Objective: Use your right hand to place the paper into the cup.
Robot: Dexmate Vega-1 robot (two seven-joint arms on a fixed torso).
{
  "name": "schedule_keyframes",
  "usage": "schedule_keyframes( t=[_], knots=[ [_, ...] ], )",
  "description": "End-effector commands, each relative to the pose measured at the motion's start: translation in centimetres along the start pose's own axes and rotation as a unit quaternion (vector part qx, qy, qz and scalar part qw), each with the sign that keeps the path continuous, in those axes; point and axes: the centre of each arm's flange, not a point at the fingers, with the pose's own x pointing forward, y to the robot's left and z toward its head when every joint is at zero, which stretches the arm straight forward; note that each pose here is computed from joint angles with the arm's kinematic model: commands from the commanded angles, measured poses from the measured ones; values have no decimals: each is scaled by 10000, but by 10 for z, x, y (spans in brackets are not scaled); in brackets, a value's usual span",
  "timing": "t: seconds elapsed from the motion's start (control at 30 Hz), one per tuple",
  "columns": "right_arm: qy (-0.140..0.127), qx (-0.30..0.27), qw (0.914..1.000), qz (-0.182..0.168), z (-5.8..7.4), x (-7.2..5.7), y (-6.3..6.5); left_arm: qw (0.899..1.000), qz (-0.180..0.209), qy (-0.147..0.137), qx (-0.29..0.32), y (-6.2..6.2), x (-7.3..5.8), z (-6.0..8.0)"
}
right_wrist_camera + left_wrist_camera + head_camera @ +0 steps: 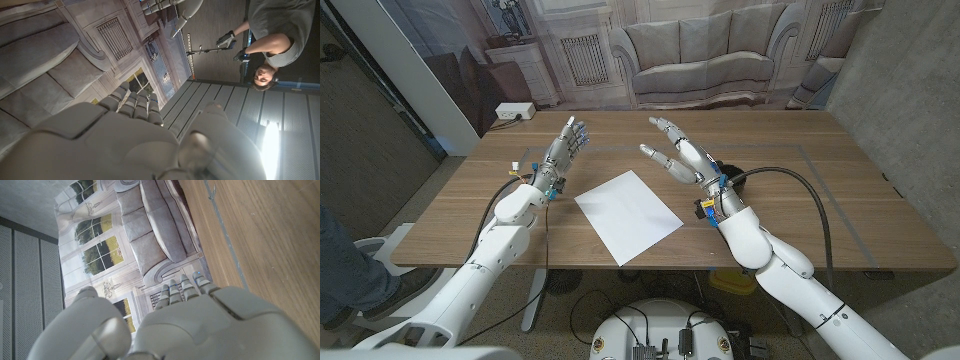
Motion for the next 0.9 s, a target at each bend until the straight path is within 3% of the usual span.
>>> schedule_keyframes(
  t=[0.03,0.9],
  knots=[
    [-11,-323,9993,175,3,0,6,10000,-49,-13,30,-3,-1,0],
    [96,-921,9948,435,2,6,18,10000,-36,18,18,1,2,-3]
  ],
)
